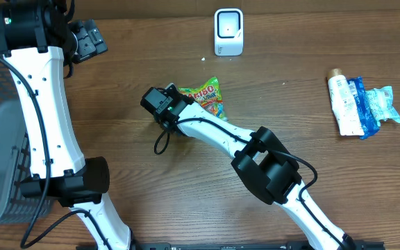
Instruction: Scan the item barcode
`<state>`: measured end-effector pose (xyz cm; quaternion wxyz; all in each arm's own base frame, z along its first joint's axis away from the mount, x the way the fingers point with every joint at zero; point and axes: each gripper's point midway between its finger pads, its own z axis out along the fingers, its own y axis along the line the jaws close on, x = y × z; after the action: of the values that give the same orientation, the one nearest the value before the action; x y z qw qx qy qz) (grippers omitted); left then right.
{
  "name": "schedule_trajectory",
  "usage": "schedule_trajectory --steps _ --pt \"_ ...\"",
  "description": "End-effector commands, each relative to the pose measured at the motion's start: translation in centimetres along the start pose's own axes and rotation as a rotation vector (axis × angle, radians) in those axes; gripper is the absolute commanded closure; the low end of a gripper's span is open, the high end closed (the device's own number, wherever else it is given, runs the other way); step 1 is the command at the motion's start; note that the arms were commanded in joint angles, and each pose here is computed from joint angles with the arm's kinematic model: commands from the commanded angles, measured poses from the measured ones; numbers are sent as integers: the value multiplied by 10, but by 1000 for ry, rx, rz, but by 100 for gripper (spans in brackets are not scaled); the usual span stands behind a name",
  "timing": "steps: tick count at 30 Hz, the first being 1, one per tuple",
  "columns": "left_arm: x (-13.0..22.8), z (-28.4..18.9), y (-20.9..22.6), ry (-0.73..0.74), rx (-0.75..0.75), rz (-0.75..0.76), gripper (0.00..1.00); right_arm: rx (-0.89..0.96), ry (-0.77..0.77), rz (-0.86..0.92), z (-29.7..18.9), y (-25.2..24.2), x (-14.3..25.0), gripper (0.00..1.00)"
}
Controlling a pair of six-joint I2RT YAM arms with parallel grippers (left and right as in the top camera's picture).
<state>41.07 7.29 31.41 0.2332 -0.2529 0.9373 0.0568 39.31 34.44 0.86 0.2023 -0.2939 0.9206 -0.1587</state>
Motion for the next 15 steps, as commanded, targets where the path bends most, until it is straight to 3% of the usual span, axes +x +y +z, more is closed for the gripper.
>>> schedule_trajectory --steps 1,5,7,15 --pt "-1 -7 1 -17 7 10 0 -11 119 -35 28 14 33 96" --pt "-1 -7 1 -17 7 10 0 -14 155 -12 15 3 35 96" --pt "-1 -7 1 -17 7 10 0 -101 169 -8 2 8 32 96" --pt "-1 -7 1 -17 7 10 0 -827 43 0 -119 33 -9 96"
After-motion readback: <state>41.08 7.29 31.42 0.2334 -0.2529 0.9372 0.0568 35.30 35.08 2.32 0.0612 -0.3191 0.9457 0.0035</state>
